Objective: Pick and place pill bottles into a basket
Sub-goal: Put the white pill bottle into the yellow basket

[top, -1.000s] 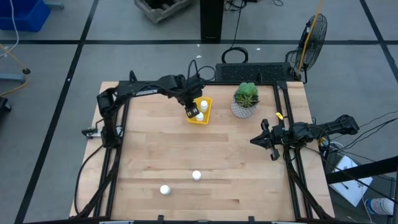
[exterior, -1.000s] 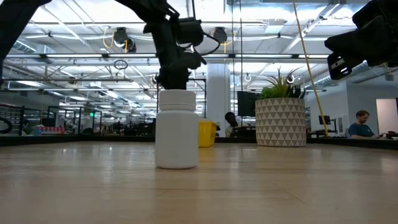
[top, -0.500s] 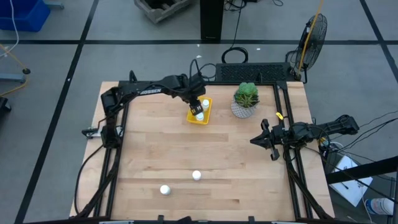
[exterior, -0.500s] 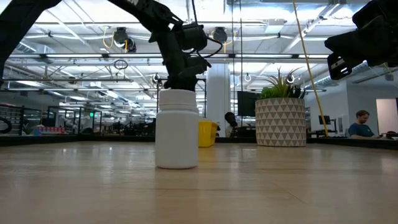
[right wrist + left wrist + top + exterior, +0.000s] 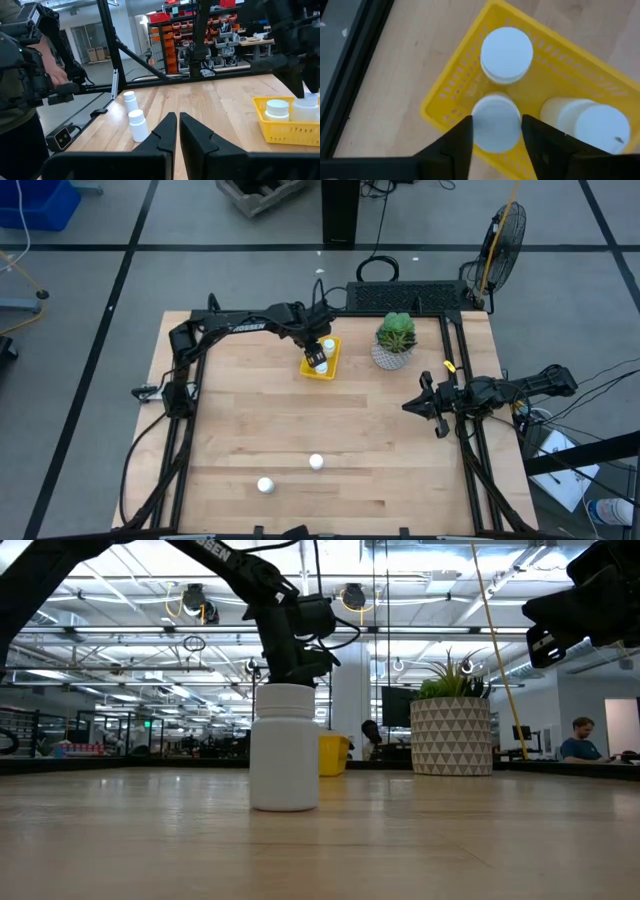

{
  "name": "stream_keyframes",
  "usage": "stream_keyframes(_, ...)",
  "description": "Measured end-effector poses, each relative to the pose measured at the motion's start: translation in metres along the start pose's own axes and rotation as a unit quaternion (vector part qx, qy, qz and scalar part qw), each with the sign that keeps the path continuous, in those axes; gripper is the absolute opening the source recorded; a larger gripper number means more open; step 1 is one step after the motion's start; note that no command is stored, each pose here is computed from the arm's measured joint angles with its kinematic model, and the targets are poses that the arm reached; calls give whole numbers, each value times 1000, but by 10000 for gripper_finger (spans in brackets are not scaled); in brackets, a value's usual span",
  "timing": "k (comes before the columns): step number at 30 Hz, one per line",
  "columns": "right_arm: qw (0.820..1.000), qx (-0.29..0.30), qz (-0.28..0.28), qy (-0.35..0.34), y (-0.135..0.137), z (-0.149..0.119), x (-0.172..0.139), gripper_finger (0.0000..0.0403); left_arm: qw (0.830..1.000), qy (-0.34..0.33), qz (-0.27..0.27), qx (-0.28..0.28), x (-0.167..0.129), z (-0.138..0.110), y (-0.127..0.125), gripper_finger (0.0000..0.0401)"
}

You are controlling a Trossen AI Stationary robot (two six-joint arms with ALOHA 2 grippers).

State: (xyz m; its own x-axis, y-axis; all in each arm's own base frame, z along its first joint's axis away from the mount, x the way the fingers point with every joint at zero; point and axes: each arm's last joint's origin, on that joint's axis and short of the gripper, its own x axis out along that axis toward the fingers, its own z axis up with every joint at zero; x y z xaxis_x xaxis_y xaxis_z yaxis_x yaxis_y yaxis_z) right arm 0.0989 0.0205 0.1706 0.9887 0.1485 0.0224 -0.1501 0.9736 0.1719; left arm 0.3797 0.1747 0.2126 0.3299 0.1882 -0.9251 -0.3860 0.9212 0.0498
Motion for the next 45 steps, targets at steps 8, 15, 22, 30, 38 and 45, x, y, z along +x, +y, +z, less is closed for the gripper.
stream_keyframes(8,1000,0,0,0,0,0,0,16,1000,-8,6,-3,2,2,2,114)
stream_keyframes(15,1000,0,0,0,0,0,0,16,999,1,33,-18,0,0,3,111)
stream_keyframes(22,1000,0,0,0,0,0,0,16,999,29,15,-32,-2,-6,-3,130)
stream_keyframes(30,1000,0,0,0,0,0,0,16,1000,-1,3,-27,-31,-4,-13,156)
stream_keyframes(38,1000,0,0,0,0,0,0,16,997,-21,-33,-71,-81,-13,-21,179)
stream_keyframes(45,1000,0,0,0,0,0,0,16,991,17,-120,-55,-126,-36,-59,180)
